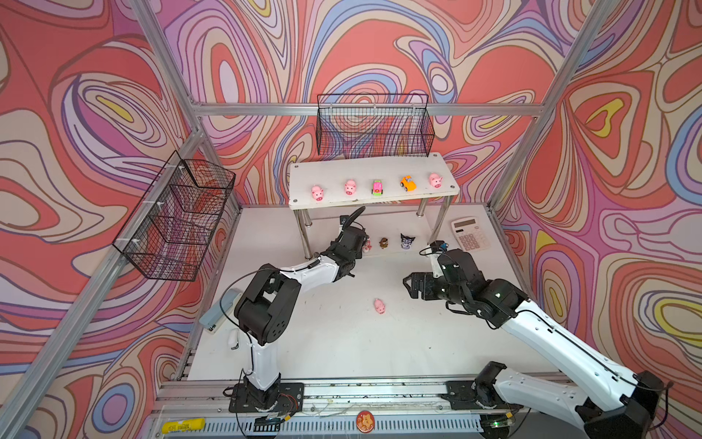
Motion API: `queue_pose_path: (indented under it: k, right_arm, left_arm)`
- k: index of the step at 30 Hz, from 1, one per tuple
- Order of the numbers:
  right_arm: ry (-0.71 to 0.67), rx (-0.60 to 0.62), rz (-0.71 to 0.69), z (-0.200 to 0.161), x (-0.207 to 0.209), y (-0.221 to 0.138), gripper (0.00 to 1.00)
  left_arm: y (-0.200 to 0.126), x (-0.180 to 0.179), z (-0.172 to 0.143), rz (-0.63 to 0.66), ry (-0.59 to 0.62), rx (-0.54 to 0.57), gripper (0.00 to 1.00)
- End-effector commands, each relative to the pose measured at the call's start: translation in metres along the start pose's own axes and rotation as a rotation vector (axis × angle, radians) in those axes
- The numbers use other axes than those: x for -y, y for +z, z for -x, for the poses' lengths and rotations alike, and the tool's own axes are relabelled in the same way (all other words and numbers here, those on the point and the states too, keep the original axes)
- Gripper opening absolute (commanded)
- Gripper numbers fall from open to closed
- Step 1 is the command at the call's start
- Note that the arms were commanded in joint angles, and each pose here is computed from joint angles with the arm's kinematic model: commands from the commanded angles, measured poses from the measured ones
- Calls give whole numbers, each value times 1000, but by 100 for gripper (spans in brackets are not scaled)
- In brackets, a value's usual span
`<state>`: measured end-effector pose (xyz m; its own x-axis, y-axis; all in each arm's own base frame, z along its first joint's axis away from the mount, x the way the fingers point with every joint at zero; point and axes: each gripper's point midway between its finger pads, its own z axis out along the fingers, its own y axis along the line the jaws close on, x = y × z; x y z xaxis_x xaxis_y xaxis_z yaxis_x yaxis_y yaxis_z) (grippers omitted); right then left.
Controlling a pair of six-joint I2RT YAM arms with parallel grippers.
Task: Organize plastic toys on shelves
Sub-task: Place the plastic toy on the shelf.
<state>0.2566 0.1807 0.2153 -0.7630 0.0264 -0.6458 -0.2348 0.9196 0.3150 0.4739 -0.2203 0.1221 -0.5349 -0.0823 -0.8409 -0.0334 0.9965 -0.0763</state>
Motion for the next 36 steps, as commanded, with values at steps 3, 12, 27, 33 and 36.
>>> queue_pose_path:
  k: [3,12,27,33,36]
  right_arm:
    - [-20,49,28,17,-10,-8,98]
    - [-32,45,16,19,-9,-5,98]
    - [-41,33,-1,20,-8,4,98]
    - [-40,32,-3,20,-8,5,98]
    - [-39,30,0,20,-8,6,98]
  left_arm:
    - [12,2,3,-6,-1,-2,26]
    - [21,1,-1,-11,-12,-16,27]
    - [32,0,-10,-35,-23,-40,28]
    - [32,-1,-10,-42,-25,-39,36]
    - [31,-2,-10,-36,-22,-38,39]
